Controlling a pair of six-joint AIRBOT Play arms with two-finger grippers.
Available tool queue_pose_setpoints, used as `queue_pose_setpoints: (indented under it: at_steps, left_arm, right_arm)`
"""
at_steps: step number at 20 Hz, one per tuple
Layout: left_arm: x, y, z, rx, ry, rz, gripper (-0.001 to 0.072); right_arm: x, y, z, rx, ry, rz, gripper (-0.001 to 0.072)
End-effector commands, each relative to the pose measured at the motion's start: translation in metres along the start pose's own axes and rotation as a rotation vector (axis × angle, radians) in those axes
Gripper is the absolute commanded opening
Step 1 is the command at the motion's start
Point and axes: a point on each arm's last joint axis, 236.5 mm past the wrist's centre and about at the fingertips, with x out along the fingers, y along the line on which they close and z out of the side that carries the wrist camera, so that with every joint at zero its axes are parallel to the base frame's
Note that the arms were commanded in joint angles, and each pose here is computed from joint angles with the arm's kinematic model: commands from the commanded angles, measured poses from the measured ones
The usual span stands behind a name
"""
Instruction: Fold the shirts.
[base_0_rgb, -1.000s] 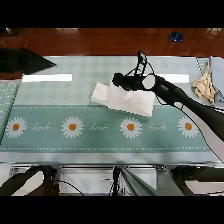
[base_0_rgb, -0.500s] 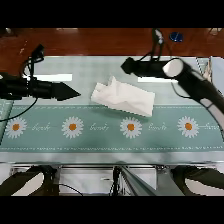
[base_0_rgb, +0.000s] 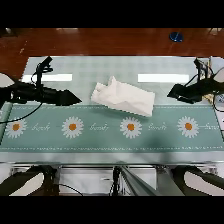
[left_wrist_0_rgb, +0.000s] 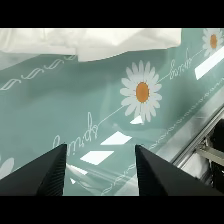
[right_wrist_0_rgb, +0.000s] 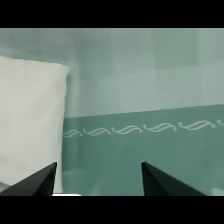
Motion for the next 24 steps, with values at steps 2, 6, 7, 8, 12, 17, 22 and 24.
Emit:
queue_pose_setpoints:
  at_steps: [2, 6, 7, 8, 12, 17, 22, 24]
  left_arm:
    - [0.001, 0.005, -0.001, -0.008, 0.005, 0.015, 0.0519]
    - [0.001, 0.005, -0.001, -0.037, 0.006, 0.015, 0.0519]
    - [0.001, 0.004, -0.001, -0.048, 0.006, 0.015, 0.0519]
    - [0.001, 0.004, -0.002, -0.059, 0.009, 0.013, 0.0519]
    - [0.001, 0.001, -0.007, -0.059, 0.029, 0.002, 0.0519]
    - [0.001, 0.002, -0.006, -0.059, 0.025, 0.005, 0.0519]
    - [0.001, 0.002, -0.006, -0.059, 0.026, 0.004, 0.0519]
    - [0.001, 0.002, -0.006, -0.059, 0.026, 0.004, 0.0519]
  right_arm:
    - [0.049, 0.015, -0.018, 0.216, 0.014, 0.216, 0.0596]
    - [0.1, 0.058, -0.031, 0.252, 0.082, 0.314, 0.0577]
    - [0.109, 0.07, -0.03, 0.276, 0.075, 0.333, 0.0559]
    - [0.116, 0.081, -0.031, 0.286, 0.067, 0.344, 0.0461]
    - [0.091, 0.126, -0.008, 0.123, 0.009, 0.429, 0.0025]
    - [-0.075, 0.174, 0.053, -0.092, -0.233, 0.489, 0.0024]
    - [-0.201, 0.09, 0.056, -0.012, -0.336, 0.229, 0.0024]
    - [-0.232, 0.035, 0.036, 0.079, -0.31, 0.097, 0.0024]
